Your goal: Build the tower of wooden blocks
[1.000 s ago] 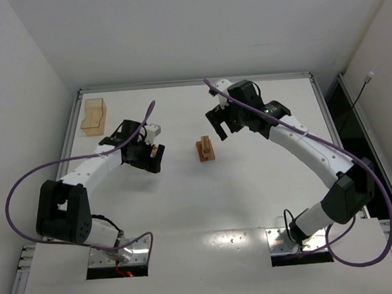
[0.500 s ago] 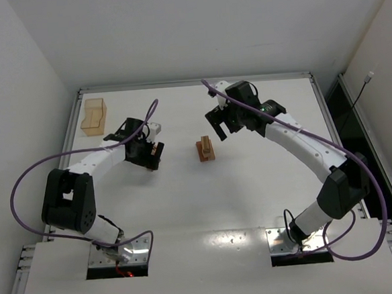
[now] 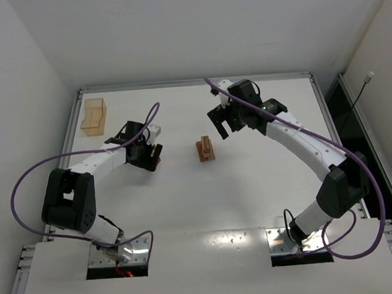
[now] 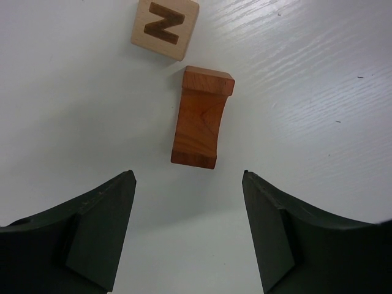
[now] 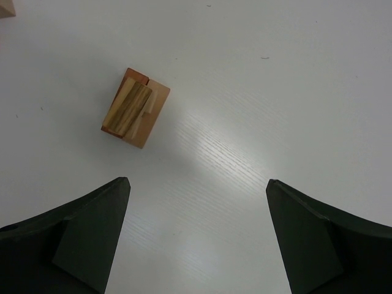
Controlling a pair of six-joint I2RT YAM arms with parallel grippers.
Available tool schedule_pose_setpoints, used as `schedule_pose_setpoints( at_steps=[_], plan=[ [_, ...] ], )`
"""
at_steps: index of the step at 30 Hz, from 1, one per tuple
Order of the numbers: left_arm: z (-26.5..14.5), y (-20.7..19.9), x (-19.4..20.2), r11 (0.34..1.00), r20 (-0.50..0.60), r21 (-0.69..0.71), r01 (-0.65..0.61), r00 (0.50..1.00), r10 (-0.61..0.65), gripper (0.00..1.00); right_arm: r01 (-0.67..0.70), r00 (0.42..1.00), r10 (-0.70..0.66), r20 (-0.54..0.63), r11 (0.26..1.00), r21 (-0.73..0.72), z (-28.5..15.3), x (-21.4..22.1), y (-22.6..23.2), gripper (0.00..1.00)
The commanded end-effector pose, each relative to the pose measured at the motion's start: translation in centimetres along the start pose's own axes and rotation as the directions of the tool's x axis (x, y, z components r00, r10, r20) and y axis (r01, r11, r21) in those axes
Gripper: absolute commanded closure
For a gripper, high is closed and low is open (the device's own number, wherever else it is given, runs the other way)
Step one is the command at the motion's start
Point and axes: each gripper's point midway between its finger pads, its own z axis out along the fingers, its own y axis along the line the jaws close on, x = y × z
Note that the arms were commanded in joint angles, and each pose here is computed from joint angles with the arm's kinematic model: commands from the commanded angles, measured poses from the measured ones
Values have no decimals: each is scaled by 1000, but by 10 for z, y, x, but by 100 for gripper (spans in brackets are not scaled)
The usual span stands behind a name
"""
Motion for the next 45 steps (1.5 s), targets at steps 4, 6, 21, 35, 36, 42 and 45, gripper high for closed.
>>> schedule_pose_setpoints(
  at_steps=[4, 6, 21, 35, 36, 42, 45],
  plan=[
    [2, -4, -10, 1000, 42, 17, -25, 999, 24, 35, -26, 999, 26, 37, 1000, 4, 6, -11, -6, 9],
    [5, -4, -8, 999, 33, 18, -33, 999, 33, 38, -26, 999, 26, 38, 1000, -6, 6, -12, -4, 9],
    [14, -4, -18, 999, 42, 27, -34, 999, 33, 43, -62, 998, 63, 29, 998, -17, 10, -11, -10, 9],
    [27, -5, -21, 999, 37, 37, -25, 999, 24, 49, -91, 996, 91, 2, 995, -27, 16, -3, -16, 9],
    [30, -5, -19, 999, 28, 39, -15, 1000, 14, 50, -91, 996, 91, 2, 995, -27, 16, -3, -16, 9],
    [31, -6, -24, 999, 38, 47, -16, 999, 14, 58, -98, 995, 98, -7, 995, -31, 17, 1, -17, 9],
    [34, -7, -21, 999, 29, 48, -6, 1000, 5, 66, -98, 995, 98, -7, 995, -31, 17, 1, -17, 9]
  ],
)
